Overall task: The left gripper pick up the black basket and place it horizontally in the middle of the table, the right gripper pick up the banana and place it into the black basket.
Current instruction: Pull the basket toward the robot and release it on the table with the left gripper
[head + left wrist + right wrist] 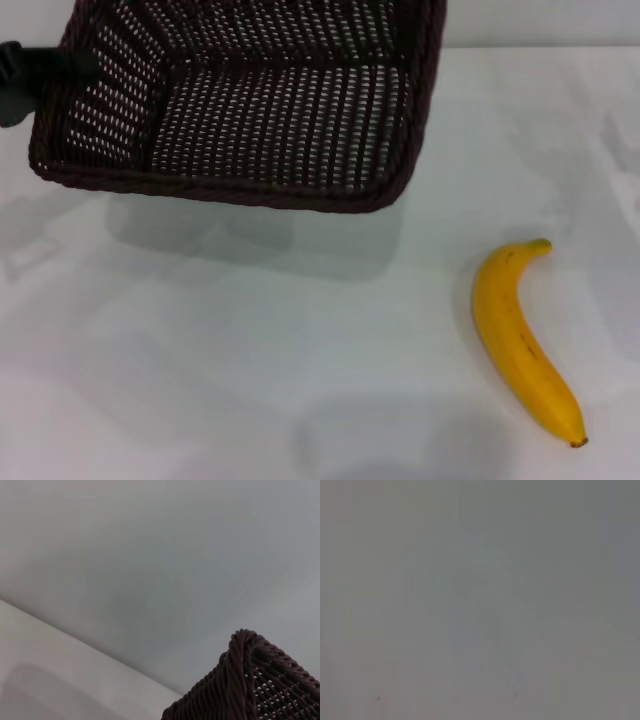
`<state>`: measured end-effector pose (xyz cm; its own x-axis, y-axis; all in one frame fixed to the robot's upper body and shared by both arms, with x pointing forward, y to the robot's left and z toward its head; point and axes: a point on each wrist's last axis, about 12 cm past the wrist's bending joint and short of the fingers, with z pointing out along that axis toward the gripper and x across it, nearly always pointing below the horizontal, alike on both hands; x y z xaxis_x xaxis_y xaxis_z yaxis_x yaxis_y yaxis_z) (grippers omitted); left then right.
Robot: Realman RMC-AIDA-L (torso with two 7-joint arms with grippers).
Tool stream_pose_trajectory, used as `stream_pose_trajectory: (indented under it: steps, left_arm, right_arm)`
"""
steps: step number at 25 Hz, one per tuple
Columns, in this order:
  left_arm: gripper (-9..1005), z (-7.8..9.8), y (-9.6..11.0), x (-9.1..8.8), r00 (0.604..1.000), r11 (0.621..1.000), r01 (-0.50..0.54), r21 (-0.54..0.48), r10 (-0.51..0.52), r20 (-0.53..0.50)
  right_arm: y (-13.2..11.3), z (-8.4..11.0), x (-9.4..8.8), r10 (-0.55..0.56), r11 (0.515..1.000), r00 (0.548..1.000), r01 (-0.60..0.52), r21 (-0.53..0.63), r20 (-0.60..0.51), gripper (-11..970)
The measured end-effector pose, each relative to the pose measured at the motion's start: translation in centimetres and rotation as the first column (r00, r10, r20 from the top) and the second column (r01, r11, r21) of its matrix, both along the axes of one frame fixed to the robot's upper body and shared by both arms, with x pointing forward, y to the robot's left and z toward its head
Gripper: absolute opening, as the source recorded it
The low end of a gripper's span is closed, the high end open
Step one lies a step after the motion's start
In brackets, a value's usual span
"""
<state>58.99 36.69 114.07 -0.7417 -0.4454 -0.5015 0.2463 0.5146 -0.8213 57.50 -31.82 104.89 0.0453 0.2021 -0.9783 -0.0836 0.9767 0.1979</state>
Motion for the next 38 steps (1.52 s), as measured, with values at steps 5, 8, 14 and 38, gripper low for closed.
stream_pose_trajectory:
  steps: [5, 8, 14, 38]
  left_arm:
    - [179, -2.5, -0.3, -0.5, 0.994, 0.996, -0.084, -0.024, 0.082, -0.067]
    - [179, -4.0, -1.0, -0.7, 0.988, 0.992, -0.124, -0.023, 0.121, -0.1]
    - [178, -5.5, -2.4, -0.6, 0.979, 0.991, -0.127, 0.028, 0.13, -0.156]
    - [492, -5.9, -6.1, 0.2, 0.982, 0.996, 0.012, 0.092, 0.006, -0.189]
  right_arm:
    - [-0.2, 0.0, -0.1, -0.004, 1.0, 1.0, 0.004, -0.003, 0.0, 846]
    - [-0.3, 0.0, -0.1, -0.006, 1.0, 1.0, 0.006, -0.005, 0.0, 846]
    - [-0.4, 0.2, 0.1, -0.007, 1.0, 1.0, 0.007, -0.015, 0.004, 846]
    - [-0.7, 0.0, 0.0, -0.014, 1.0, 1.0, 0.014, -0.015, -0.008, 845]
